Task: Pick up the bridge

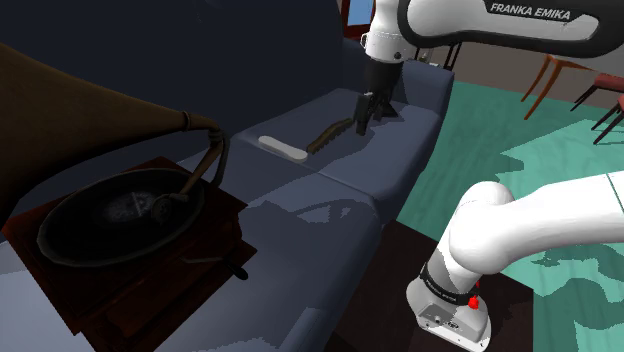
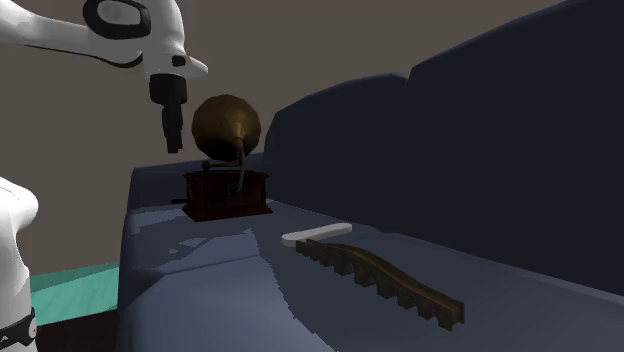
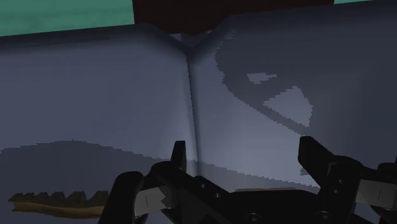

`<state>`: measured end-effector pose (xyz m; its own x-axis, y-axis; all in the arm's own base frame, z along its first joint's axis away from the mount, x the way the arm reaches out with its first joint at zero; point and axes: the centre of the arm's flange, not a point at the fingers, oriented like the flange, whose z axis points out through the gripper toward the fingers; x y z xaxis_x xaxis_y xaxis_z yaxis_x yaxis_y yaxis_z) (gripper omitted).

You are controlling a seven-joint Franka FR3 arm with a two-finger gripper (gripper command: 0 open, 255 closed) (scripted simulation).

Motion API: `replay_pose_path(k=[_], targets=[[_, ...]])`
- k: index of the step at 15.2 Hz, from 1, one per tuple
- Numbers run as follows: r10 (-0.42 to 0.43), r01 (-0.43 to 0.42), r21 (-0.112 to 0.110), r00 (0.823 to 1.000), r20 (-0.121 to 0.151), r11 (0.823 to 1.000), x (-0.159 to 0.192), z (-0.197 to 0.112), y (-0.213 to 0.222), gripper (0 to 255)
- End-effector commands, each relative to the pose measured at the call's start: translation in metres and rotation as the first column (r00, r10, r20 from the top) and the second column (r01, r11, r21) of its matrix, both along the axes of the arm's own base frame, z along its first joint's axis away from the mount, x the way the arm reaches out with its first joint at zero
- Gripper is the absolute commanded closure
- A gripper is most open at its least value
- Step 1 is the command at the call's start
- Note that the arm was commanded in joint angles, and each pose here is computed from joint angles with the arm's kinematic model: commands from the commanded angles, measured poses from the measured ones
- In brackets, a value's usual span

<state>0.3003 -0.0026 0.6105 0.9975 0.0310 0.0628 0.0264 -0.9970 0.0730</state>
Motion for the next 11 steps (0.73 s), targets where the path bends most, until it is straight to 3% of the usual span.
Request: replay_pose_path(k=[1,6,11], targets=[[0.000,0.000,0.000,1.000,0.000,1.000,0.000,0.000,0.000,0],[-0.206,0.206,0.014,0.979,0.008,0.979,0.062,-0.021,-0.013,0],[-0.403,0.402,0.030,0.915,0.013,0.915,0.120,-0.042,-0.039,0]])
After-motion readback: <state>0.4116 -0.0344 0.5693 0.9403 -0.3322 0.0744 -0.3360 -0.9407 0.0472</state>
